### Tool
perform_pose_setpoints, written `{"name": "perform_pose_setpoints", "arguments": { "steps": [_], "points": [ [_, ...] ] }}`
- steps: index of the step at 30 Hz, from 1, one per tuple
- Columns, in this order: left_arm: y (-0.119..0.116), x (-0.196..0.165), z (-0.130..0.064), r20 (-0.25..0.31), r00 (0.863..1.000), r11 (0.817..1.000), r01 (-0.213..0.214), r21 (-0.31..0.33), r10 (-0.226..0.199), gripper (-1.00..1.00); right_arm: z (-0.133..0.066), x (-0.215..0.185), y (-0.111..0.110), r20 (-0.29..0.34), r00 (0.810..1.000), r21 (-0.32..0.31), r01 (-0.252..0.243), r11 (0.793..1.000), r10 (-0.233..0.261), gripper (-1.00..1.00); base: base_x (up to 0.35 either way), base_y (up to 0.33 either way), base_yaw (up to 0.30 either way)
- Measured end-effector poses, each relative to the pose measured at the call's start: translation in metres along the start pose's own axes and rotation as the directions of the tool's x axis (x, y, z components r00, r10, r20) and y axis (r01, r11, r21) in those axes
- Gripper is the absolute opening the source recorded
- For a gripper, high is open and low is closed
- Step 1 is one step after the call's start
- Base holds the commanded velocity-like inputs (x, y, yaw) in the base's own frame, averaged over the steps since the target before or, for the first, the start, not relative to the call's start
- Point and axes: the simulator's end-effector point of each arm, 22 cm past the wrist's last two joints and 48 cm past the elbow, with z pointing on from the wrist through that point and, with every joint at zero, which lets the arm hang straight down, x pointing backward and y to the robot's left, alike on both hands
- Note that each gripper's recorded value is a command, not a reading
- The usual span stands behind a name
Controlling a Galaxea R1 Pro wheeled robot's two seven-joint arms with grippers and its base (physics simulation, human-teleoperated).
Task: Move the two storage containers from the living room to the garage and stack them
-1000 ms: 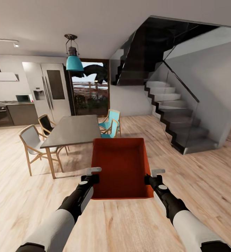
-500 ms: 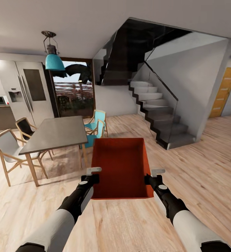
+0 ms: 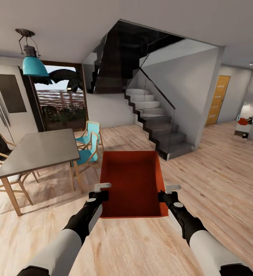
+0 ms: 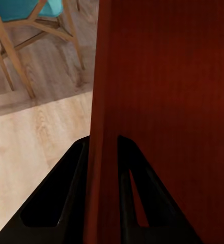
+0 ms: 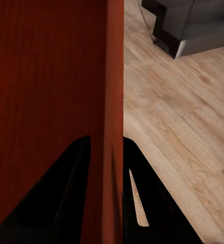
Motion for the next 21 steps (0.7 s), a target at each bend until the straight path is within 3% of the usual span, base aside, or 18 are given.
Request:
{"name": "perform_pose_setpoints", "arguments": {
  "steps": [21],
  "points": [
    [-0.0001,0.0,0.0,0.0,1.0,1.0,0.0,0.0,0.0,-1.0,0.0,0.0,-0.0001,0.0,1.0,0.0,0.0,1.0,0.0,-1.0,0.0,0.0,-0.284]
  ]
}}
